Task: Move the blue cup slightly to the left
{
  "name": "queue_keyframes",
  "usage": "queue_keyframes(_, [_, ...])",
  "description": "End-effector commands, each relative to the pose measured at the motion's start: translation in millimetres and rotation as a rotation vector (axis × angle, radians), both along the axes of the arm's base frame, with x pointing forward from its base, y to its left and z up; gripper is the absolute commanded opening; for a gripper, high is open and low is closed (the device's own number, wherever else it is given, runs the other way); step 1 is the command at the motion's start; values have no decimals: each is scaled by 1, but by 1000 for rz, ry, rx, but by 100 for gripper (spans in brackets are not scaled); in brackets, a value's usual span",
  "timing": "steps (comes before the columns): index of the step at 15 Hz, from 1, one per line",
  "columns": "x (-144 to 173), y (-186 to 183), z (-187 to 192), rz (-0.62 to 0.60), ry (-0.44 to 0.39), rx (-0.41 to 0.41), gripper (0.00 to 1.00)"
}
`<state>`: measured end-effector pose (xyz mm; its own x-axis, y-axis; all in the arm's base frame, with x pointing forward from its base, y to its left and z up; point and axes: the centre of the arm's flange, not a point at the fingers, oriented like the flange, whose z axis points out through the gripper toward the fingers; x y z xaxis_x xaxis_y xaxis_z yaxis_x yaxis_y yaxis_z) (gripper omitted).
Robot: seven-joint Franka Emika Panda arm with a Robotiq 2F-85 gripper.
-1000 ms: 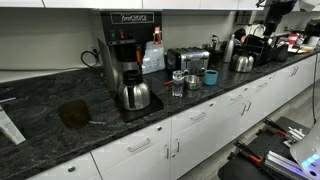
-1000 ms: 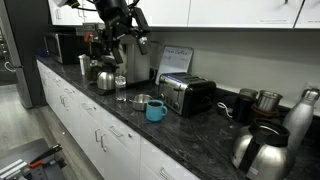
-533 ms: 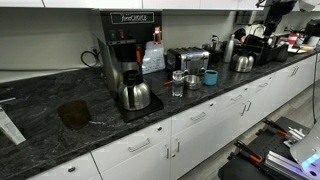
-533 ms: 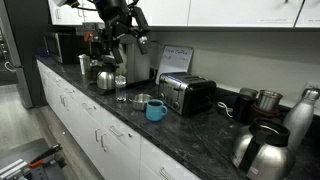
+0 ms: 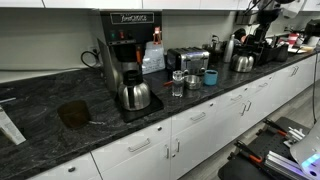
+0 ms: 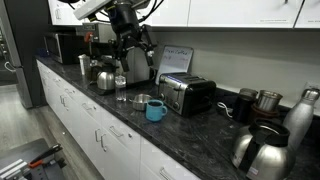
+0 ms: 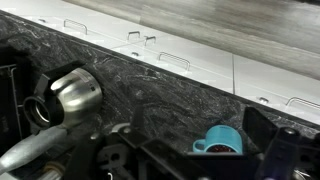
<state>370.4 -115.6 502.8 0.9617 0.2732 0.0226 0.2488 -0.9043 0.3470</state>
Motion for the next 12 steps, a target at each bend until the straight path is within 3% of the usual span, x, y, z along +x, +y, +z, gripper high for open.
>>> queue_keyframes(1, [32,-4,-10,16,77,100,100])
queue_keyframes(3, [46,-3,-24,30,118,136,100])
queue_keyframes(4, [28,3,-26,16,72,101,100])
queue_keyframes(12, [40,1,-31,21,100,115,100])
